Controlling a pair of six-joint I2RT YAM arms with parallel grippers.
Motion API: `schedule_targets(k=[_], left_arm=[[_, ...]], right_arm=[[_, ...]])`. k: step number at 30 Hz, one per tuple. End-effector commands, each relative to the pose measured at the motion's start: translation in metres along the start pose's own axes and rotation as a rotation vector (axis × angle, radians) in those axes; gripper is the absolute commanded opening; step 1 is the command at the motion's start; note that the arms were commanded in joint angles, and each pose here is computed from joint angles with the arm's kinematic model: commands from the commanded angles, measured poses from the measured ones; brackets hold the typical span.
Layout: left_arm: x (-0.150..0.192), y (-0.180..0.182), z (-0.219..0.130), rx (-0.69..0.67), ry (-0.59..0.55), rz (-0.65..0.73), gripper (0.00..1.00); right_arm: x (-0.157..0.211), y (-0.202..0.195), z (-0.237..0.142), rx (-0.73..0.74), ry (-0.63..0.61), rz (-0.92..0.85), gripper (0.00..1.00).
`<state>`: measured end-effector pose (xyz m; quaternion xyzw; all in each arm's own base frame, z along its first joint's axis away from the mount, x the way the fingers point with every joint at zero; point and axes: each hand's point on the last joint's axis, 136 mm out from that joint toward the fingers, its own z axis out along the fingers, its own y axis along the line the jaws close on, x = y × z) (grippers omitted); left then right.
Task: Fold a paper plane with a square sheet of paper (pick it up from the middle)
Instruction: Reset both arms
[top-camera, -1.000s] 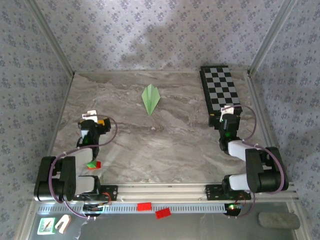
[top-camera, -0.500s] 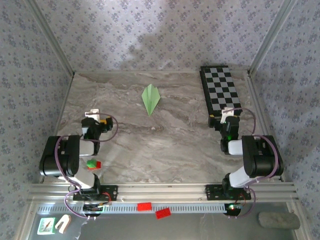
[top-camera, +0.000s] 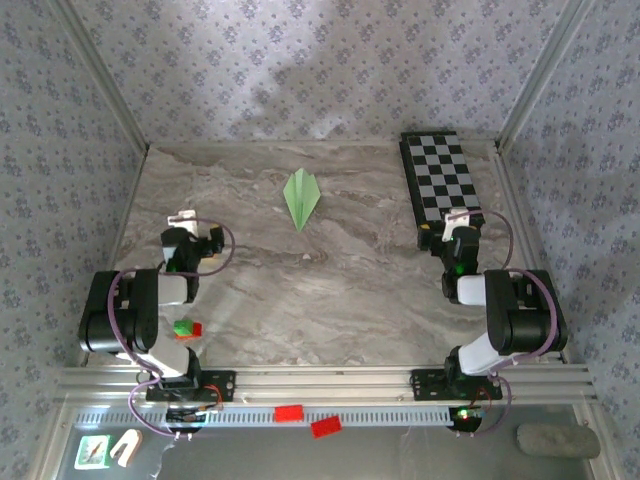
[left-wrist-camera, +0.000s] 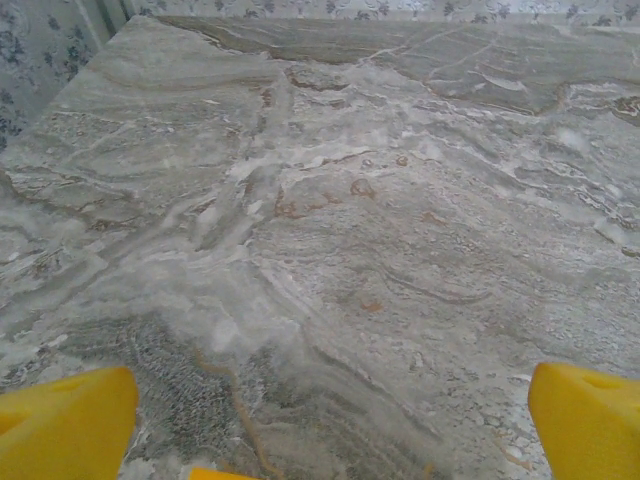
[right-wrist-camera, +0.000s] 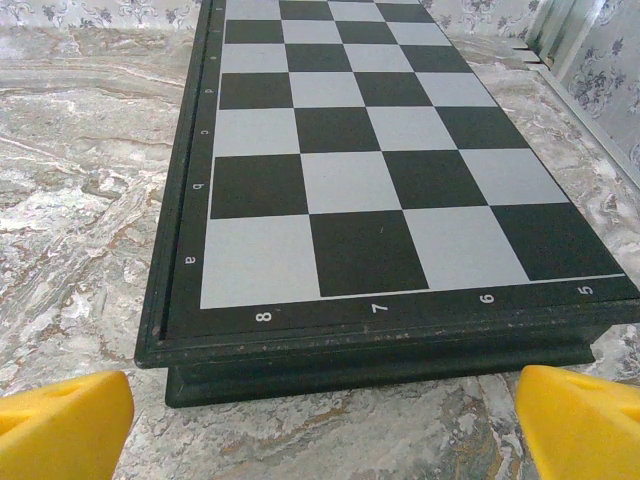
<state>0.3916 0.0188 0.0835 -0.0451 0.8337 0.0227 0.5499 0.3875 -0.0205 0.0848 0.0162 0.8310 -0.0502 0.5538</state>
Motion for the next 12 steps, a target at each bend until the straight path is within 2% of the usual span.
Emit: schedule_targets(k=[1, 12], left_arm=[[-0.0062, -0.0047, 0.0039, 0.021, -0.005, 0.016, 1.00], [-0.0070, -0.0046, 0.0044, 0.021, -0.006, 0.017, 1.00]], right_arm=[[-0.0012, -0.0025, 0.0033, 0.008, 0.007, 0.017, 1.00], [-0.0015, -0.0026, 0.0031, 0.009, 0.005, 0.016, 1.00]])
